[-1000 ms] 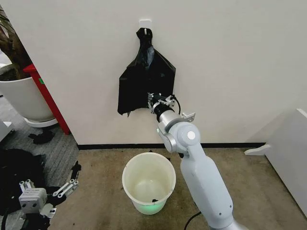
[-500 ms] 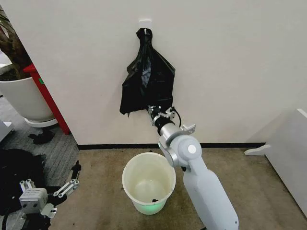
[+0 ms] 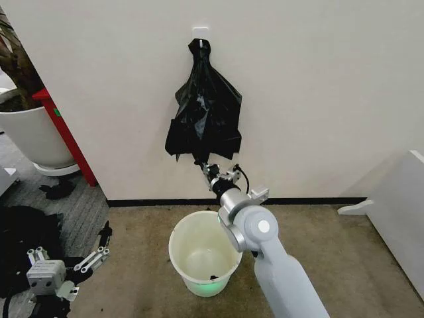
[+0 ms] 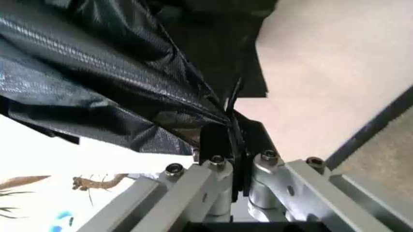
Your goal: Place the garbage bag over the trash bin.
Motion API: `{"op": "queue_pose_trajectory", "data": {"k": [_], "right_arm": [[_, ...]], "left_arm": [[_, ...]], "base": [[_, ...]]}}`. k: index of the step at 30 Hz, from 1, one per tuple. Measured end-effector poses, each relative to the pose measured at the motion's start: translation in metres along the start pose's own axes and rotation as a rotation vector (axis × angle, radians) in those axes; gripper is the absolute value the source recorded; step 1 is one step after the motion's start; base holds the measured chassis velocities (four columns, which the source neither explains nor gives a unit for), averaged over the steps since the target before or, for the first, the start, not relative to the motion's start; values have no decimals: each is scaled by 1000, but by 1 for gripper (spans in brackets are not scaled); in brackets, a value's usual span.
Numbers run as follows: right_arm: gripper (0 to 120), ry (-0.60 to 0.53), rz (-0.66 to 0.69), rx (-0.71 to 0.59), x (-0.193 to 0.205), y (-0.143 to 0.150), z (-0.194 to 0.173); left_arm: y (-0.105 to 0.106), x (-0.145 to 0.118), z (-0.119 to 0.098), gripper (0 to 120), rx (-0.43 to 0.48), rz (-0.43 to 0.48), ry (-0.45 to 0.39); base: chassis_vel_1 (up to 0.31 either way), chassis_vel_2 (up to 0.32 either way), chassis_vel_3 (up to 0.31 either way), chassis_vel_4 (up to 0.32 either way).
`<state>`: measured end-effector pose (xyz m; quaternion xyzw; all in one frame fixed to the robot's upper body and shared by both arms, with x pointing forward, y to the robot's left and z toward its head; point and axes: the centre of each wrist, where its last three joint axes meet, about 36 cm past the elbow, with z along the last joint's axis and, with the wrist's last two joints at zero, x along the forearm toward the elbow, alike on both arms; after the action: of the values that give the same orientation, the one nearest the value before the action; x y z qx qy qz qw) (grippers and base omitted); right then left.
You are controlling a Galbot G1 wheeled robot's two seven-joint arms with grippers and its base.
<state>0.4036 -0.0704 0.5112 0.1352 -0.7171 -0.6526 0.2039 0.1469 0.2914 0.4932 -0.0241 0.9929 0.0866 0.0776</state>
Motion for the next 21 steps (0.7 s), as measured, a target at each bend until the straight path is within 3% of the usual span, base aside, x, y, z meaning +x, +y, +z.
{"op": "queue_pose_trajectory", "data": {"k": [11, 21], "right_arm": [[0, -1, 12, 0, 11, -7, 7], [0, -22, -64, 78, 14, 26, -9]], "left_arm": [[0, -2, 0, 100, 2, 1, -8], [0, -2, 0, 100, 3, 2, -13]], "base": [[0, 0, 0, 0], [0, 0, 0, 0]]}}
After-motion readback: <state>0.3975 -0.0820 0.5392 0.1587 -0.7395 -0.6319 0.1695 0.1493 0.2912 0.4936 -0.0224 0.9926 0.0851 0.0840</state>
